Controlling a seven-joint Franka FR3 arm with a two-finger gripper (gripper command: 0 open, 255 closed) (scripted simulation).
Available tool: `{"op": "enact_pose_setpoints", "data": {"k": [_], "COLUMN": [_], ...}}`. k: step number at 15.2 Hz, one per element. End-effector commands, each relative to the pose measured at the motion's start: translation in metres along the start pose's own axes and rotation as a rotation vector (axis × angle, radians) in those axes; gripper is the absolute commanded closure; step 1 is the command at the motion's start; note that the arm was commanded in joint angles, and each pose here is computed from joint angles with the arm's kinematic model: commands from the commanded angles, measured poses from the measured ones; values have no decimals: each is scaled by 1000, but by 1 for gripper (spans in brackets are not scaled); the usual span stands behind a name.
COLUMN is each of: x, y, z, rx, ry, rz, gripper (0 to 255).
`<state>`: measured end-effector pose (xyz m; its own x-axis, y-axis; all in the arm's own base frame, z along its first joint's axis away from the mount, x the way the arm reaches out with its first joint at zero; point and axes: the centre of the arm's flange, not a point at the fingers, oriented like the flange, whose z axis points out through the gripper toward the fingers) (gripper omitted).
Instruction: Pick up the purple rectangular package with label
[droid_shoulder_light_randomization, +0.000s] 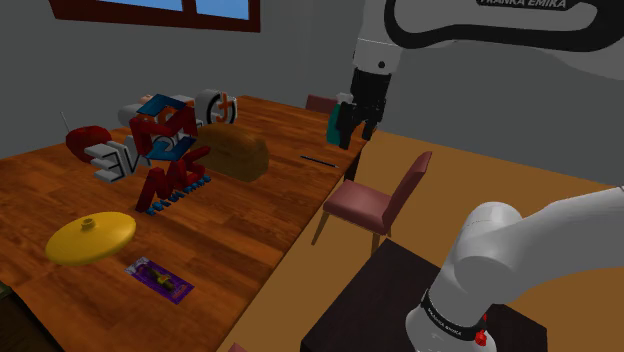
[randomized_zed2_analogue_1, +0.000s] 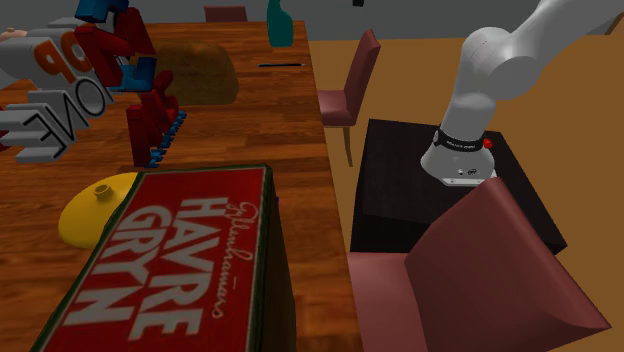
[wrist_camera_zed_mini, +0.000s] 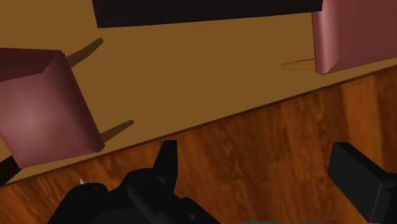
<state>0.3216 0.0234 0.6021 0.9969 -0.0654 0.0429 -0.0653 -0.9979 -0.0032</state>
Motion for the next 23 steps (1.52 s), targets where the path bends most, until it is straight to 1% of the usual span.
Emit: {"op": "enact_pose_setpoints", "data": {"k": [1,12,23], "x": [0,49,87], "y": [0,-123,-250], "z": [0,61,124], "rx": [0,-3,-5], "ry": [0,-10,-20], "rz": [0,-79,-158], "gripper": [0,0,0]}}
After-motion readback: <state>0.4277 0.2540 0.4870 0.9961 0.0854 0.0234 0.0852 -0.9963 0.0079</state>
